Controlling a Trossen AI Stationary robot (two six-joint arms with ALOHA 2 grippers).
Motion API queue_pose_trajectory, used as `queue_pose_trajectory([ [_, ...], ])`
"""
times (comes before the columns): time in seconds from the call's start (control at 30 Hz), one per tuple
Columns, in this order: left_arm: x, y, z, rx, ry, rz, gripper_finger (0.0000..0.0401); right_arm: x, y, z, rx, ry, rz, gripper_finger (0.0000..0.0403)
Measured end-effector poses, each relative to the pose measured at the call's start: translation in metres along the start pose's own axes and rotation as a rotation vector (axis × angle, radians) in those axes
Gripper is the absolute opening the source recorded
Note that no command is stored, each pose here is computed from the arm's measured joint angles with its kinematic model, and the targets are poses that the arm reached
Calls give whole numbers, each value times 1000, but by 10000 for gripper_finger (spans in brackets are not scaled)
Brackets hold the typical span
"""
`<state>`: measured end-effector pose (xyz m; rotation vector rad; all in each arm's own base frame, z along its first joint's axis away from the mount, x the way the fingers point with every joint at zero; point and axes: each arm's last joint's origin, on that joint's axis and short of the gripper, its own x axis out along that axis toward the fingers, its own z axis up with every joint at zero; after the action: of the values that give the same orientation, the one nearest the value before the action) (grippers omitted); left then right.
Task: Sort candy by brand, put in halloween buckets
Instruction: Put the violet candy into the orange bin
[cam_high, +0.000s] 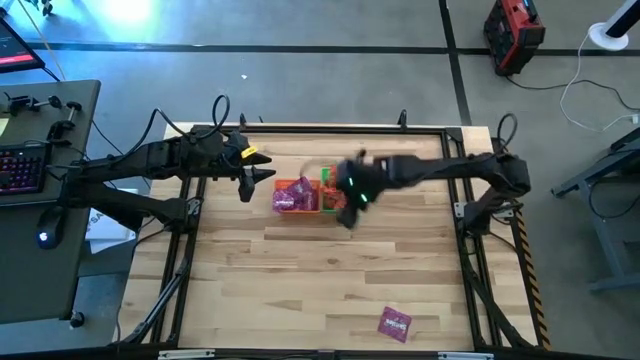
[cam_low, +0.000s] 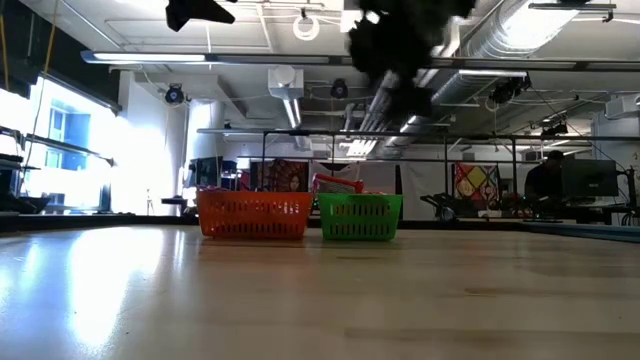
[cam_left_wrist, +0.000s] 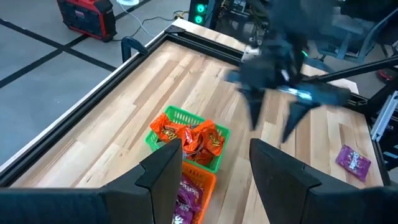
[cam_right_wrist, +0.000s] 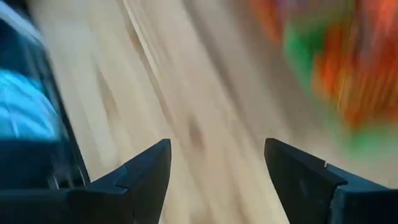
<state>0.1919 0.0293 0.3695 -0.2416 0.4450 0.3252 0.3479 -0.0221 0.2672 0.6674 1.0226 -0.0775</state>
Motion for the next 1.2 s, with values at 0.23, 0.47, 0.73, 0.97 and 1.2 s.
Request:
queue_pose_trajectory([
  [0.23, 0, 0, 0, 0, 0, 0, 179, 31, 23, -132, 225, 400, -65, 250],
  [0.47, 0, 0, 1, 0, -10, -2, 179, 49, 79, -219, 449, 515, -14, 250],
  [0.73, 1, -1, 2, -2, -20, -4, 179, 85, 111, -224, 499, 479, -266, 239],
  [0.97, 3, -1, 3, -3, -23, -5, 179, 118, 121, -226, 473, 517, -403, 226],
  [1.2, 3, -1, 3, -11, -23, -5, 179, 138, 120, -233, 465, 515, -452, 212],
])
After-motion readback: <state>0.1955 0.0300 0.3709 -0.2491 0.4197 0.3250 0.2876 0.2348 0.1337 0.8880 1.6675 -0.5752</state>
